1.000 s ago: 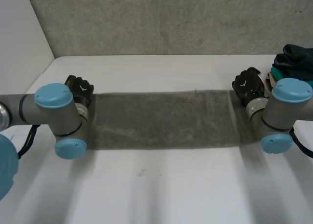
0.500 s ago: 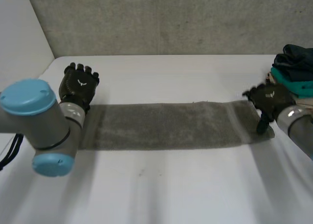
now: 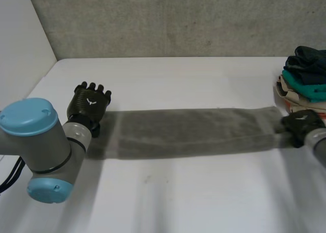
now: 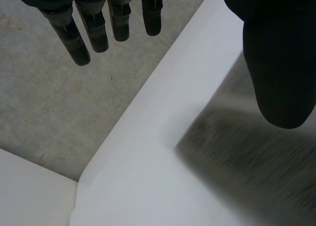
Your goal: Fold the laundry.
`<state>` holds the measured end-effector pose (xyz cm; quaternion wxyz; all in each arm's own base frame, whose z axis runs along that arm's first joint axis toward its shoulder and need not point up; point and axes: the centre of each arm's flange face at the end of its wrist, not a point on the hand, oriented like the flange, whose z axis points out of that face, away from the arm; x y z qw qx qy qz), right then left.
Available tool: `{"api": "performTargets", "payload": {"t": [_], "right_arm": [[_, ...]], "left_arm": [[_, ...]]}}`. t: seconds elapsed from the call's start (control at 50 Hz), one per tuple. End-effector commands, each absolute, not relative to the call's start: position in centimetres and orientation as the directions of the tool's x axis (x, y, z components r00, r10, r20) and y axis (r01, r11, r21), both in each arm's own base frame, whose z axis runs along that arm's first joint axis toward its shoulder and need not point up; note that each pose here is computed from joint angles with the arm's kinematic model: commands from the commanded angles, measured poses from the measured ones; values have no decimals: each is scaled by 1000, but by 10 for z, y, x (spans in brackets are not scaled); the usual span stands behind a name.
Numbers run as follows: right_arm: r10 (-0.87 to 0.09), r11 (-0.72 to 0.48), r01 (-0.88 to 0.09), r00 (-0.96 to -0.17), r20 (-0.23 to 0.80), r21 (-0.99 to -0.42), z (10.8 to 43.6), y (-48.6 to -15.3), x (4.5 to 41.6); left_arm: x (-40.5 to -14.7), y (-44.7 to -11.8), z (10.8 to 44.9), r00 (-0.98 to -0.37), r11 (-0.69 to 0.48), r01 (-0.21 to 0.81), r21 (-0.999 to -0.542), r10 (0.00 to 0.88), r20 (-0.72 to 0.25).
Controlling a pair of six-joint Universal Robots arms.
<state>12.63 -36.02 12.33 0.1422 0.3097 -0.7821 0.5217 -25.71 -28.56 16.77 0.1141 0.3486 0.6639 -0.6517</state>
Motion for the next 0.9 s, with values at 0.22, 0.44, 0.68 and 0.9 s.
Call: {"api": "performTargets", "payload": {"t": [0.22, 0.44, 0.68, 0.9], "right_arm": [[-206, 32, -856, -511, 835, -516, 191, -357, 131], [-407, -579, -579, -404, 819, -574, 186, -263, 329], [-608, -701, -368, -140, 782, -611, 115, -186, 398], [-647, -425, -467, -442, 621, -776, 160, -225, 338]], "left_arm": [[-249, -270, 187, -740, -115, 600, -792, 295, -604], [-250, -265, 193, -743, -130, 593, -794, 291, -603], [-266, -256, 194, -736, -164, 574, -802, 326, -594], [-307, -248, 196, -734, -235, 499, -834, 397, -551]]}}
